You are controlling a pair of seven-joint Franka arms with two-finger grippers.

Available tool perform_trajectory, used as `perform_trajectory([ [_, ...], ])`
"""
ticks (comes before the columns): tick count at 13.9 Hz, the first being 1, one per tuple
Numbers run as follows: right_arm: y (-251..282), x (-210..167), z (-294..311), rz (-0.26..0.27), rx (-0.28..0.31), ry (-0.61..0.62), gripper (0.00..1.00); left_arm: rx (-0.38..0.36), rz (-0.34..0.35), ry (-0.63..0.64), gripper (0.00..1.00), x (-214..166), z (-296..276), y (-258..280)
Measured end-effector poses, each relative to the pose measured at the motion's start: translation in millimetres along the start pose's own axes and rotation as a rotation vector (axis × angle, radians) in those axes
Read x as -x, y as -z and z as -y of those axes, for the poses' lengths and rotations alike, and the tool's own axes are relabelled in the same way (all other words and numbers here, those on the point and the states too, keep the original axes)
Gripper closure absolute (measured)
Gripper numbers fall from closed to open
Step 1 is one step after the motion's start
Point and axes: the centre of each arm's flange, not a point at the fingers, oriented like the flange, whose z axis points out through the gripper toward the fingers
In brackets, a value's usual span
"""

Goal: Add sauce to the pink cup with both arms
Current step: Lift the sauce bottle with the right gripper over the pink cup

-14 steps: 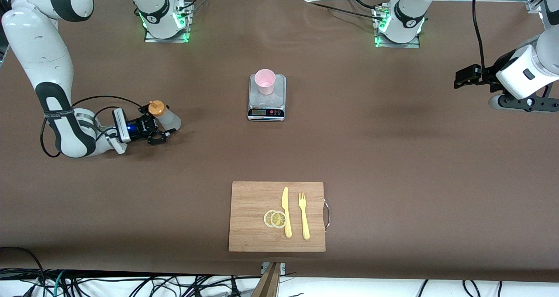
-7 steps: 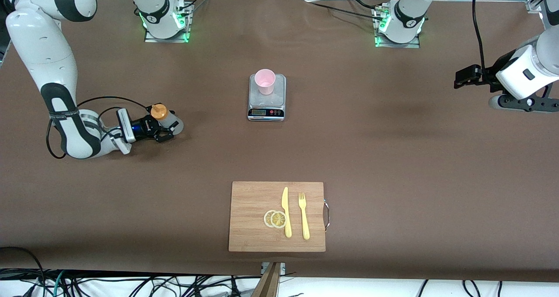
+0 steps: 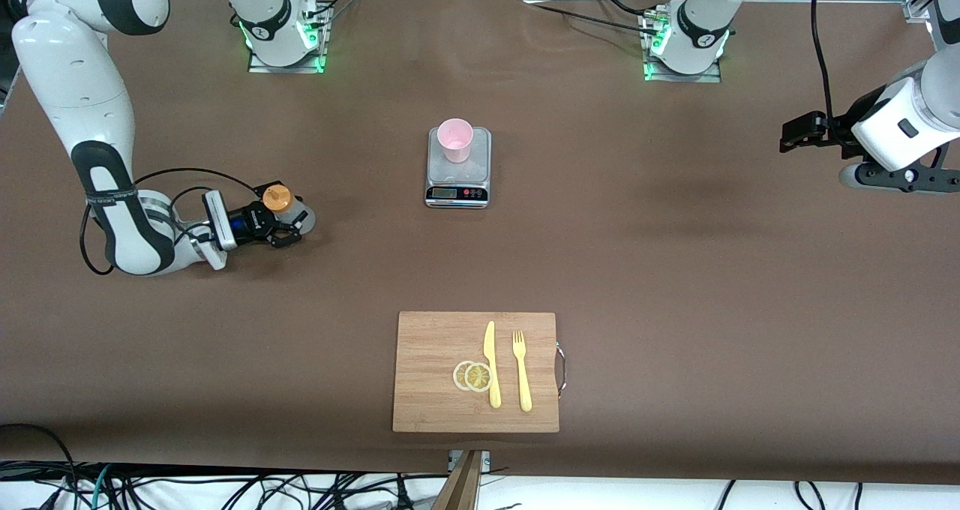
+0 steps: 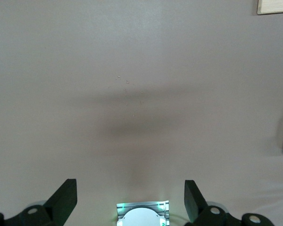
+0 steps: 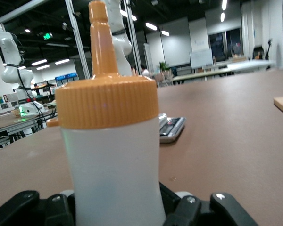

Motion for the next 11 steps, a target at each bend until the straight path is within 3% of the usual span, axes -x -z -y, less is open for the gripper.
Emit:
perform_trajectory([
  [4, -34, -44, -39, 0.173, -0.002, -0.093, 0.72, 0.0, 0.001, 0.001, 0.0, -1, 1, 0],
  [11, -84, -179, -65, 0.735, -0.081, -0.305, 0.72, 0.001, 0.001, 0.002, 0.0, -1, 1, -1],
])
